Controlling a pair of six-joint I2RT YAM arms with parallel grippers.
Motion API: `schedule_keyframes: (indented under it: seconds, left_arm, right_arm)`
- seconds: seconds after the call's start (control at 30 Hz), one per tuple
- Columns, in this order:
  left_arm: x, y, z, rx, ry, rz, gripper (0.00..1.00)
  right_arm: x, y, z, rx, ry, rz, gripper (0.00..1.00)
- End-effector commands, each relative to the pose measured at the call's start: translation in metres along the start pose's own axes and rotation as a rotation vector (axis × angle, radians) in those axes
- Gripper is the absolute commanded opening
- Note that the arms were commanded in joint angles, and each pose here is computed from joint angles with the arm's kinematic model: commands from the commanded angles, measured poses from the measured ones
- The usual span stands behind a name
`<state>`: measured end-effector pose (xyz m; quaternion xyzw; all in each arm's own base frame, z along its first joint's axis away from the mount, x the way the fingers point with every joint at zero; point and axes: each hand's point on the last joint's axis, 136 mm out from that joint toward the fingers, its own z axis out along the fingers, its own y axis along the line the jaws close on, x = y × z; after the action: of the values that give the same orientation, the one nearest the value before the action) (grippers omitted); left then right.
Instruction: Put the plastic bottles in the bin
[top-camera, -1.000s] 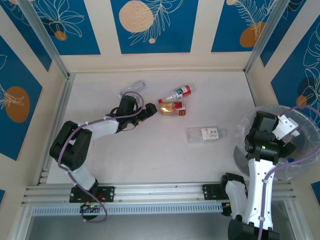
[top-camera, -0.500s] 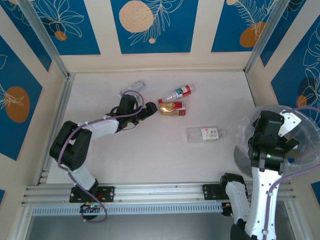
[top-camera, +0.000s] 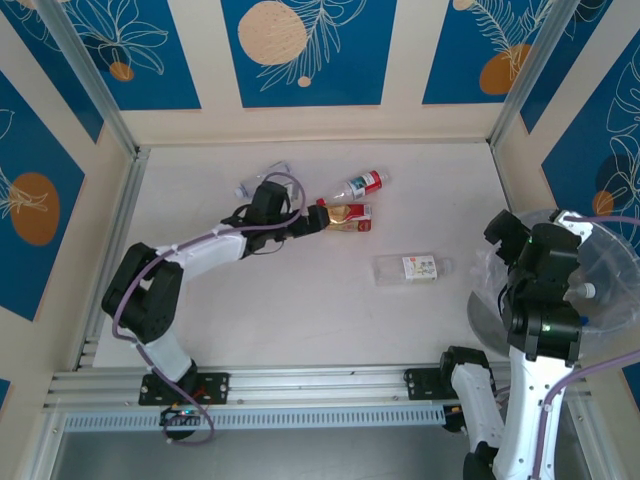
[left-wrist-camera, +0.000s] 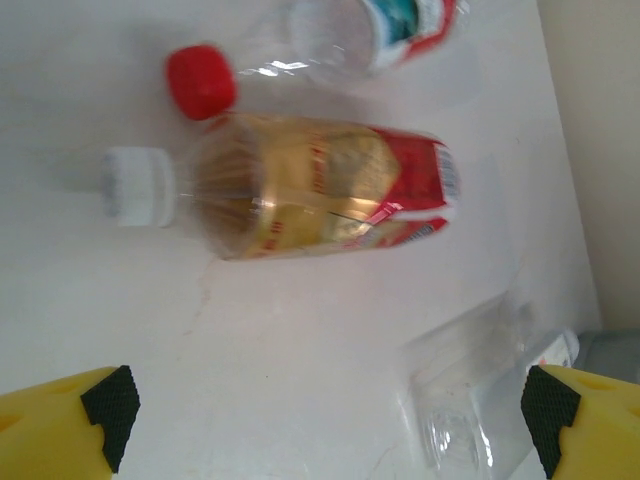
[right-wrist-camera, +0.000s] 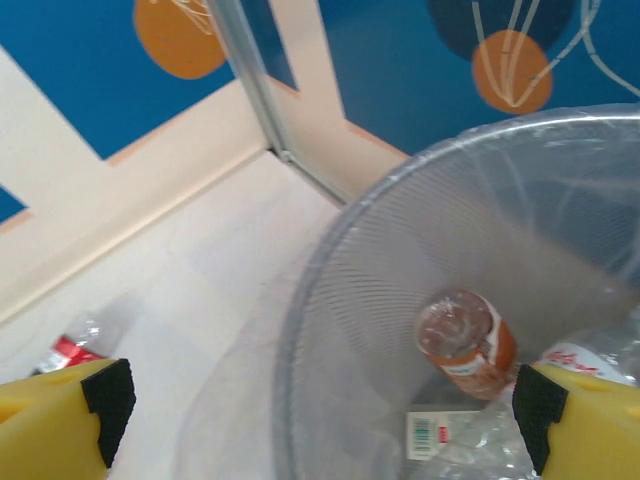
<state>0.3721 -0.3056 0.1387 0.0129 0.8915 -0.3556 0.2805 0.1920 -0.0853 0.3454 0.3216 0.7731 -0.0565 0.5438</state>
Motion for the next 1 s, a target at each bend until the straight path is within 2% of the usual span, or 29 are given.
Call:
schedule_keyframes:
  seconds: [0.0,0.13,0.23,0.37,0.5,0.67,0.8,0.97]
  left_arm:
    - [0.001,-0.03,-0.005,0.003,-0.002,0.216,0.99]
    - [0.017,-0.066,0.005,0.098,0.033,0.375,0.99]
    - [0.026,-0.082,0.013,0.137,0.052,0.443,0.99]
    - [0.027,-0.084,0.019,0.156,0.038,0.401,0.99]
    - [0.021,-0.08,0.01,0.14,-0.022,0.367,0.99]
    - [0.012,-0.064,-0.006,0.084,-0.099,0.331,0.99]
    - [-0.001,-0.04,-0.022,0.015,-0.173,0.25,0.99]
    - [-0.014,0.006,-0.044,-0.152,-0.261,0.156,0.99]
  right_arm:
    - [-0.004,0.021,-0.009,-0.117,0.023,0.059,0.99]
    - [-0.006,0.051,-0.021,-0.276,0.064,0.102,0.99]
    - [-0.005,0.074,-0.027,-0.4,0.114,0.141,0.99]
    - [0.0,0.103,-0.031,-0.532,0.2,0.19,0.99]
    - [0.007,0.123,-0.029,-0.58,0.248,0.168,0.99]
    - [0.026,0.152,-0.018,-0.567,0.279,-0.022,0.99]
    - [0.052,0.183,-0.011,-0.544,0.338,-0.156,0.99]
    - [0.088,0.199,0.019,-0.348,0.348,-0.18,0.99]
